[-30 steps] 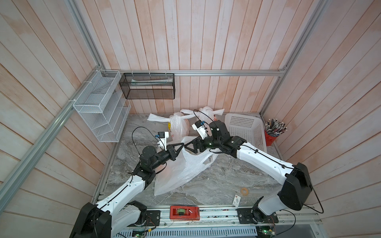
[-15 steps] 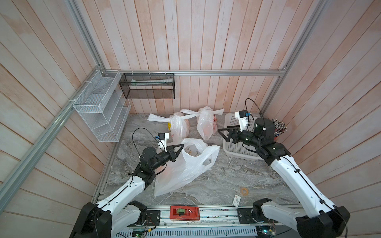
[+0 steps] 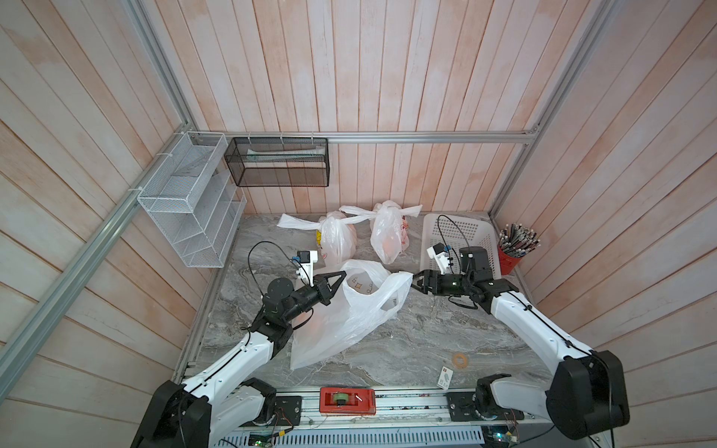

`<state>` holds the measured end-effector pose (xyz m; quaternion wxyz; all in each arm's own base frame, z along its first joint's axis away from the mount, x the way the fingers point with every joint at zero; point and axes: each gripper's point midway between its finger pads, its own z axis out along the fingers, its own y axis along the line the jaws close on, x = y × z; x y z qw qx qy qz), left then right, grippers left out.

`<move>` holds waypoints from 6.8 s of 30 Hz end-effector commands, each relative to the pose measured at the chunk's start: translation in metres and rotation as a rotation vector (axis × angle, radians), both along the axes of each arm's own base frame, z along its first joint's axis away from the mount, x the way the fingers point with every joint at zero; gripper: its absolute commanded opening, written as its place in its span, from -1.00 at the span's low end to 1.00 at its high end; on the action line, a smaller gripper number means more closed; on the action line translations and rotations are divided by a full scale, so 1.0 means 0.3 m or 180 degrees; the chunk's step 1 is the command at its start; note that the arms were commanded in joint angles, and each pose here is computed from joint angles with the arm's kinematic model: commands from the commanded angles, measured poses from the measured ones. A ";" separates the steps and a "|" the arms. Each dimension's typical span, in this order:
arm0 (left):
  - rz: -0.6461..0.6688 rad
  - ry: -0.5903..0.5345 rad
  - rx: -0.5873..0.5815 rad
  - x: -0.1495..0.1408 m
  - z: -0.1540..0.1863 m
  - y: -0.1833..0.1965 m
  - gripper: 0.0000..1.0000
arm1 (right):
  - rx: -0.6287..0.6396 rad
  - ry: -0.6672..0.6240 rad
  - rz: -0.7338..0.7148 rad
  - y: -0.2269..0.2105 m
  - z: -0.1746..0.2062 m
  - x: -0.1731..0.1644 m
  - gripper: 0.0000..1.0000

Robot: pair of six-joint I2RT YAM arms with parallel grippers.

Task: Place the oranges into plastic bags & tie knots
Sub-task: Adjust the plastic bag at the center of the board.

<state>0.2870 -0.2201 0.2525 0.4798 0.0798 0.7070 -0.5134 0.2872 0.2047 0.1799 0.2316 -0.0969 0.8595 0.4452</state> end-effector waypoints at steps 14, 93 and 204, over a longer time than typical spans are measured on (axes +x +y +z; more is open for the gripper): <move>-0.0002 -0.0097 0.0009 -0.010 0.004 0.005 -1.00 | 0.0209 -0.0084 0.0501 0.207 0.036 -0.006 0.37; -0.0747 -0.2023 0.4310 -0.374 -0.520 -0.745 -0.87 | 0.0884 -0.0422 -0.0004 0.043 0.259 0.095 -1.00; -0.1490 -0.1761 0.0298 -0.011 0.222 -0.210 -0.40 | -0.0215 -0.3056 0.1767 0.363 0.879 0.034 -0.97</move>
